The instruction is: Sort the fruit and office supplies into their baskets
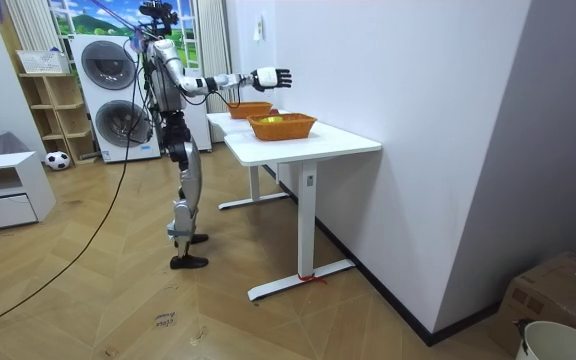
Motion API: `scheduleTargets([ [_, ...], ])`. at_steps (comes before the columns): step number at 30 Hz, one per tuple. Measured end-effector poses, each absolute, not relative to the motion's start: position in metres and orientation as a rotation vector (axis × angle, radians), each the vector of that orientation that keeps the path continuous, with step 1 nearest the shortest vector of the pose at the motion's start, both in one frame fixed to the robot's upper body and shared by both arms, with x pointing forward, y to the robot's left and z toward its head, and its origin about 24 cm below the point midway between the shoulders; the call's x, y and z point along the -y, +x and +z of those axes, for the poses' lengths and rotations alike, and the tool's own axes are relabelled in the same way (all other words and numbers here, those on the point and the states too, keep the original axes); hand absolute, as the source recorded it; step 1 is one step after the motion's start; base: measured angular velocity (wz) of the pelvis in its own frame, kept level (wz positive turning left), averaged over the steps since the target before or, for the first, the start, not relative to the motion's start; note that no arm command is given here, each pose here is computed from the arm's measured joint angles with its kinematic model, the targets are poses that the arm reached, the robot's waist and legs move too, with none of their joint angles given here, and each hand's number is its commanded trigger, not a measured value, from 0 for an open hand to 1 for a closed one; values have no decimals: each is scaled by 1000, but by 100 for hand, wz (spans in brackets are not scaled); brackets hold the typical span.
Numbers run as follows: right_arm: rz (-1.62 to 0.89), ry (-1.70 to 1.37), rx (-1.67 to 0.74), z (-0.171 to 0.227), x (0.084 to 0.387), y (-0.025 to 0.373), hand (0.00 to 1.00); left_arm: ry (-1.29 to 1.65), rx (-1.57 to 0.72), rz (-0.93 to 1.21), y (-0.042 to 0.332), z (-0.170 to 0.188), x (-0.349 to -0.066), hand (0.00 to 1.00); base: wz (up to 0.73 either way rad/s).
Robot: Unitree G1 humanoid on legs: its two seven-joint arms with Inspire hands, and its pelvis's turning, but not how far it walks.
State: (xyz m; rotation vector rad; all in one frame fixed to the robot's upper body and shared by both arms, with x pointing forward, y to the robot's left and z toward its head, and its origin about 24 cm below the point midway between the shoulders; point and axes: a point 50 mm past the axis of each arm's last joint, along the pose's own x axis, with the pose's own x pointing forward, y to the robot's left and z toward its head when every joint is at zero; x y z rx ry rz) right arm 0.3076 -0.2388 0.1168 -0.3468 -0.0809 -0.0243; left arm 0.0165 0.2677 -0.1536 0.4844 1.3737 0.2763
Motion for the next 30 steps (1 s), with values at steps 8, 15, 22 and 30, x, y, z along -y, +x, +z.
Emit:
scheduleTargets([
  [8,-7,-381,-15,101,246,316,0,500,-1363,254,21,-153,-269,0,1],
  [15,-6,-495,-92,92,249,328,0,517,-1357,232,24,-152,-272,0,3],
  [22,34,-641,-83,102,242,338,0,516,-1349,220,29,-151,-275,0,5],
  [30,69,-705,-138,97,243,345,0,526,-1347,198,30,-151,-274,0,4],
])
